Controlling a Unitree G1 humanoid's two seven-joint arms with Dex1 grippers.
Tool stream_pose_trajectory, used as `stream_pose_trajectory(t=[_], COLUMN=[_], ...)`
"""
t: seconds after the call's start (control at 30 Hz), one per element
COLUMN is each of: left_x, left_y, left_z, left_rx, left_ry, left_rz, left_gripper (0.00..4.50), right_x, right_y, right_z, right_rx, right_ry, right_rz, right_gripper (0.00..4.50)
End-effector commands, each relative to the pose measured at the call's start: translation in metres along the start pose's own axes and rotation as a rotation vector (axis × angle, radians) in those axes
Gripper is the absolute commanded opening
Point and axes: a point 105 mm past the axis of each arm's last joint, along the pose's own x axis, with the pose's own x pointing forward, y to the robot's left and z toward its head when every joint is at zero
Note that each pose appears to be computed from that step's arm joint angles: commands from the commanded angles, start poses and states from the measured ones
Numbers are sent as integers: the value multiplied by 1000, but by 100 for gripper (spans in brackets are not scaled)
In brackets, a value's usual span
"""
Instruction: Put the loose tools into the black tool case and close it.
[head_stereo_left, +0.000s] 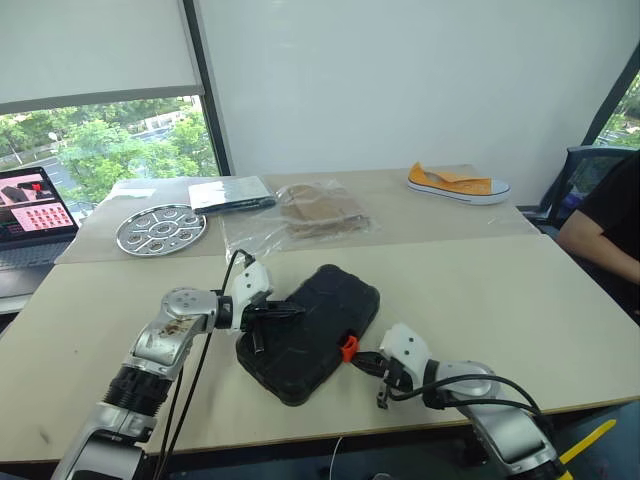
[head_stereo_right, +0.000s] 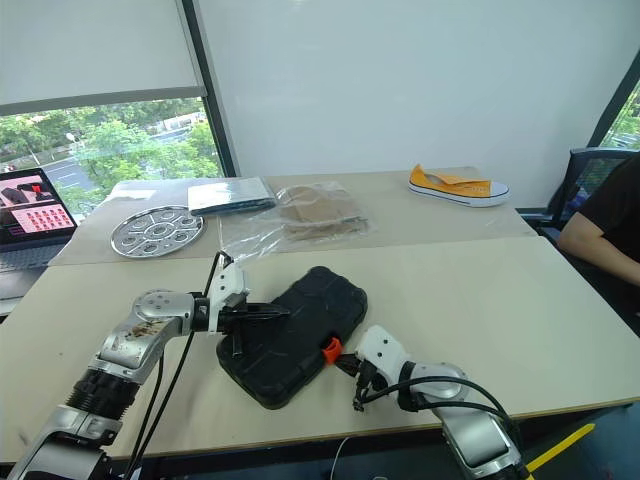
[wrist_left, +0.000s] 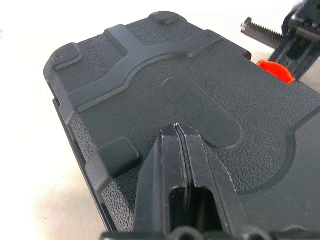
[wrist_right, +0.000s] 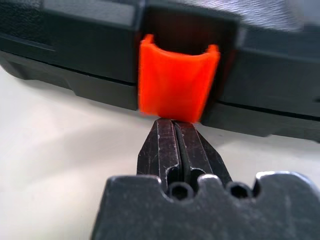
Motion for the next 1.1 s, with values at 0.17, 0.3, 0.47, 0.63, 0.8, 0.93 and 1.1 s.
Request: stream_pose_trajectory(t=[0.17,0.3,0.47,0.63,0.8,0.93,1.1], left_x=[5,5,6,7,7,7,7], left_y=[-13,-13,-12,-12,-12,-13,-15], left_z=[-33,-32,-31,-30,-30,-30,-32], left_rx=[-77,-77,-80,-80,-79,-83,-88], left_ry=[120,120,120,120,121,122,128], left_rz=[-35,-34,-35,-35,-34,-38,-43], left_gripper=[4,4,4,4,4,4,4], right_x=[-5,-9,-4,1,-14,-29,-37], right_y=[0,0,-3,-4,-4,0,3], right_z=[51,57,53,43,35,29,33], right_rx=[-123,-138,-115,-92,-83,-69,-65], right_ry=[-180,-191,-164,-118,-77,-52,-65], right_rz=[13,19,16,18,20,41,47], right_gripper=[0,0,0,0,0,0,0])
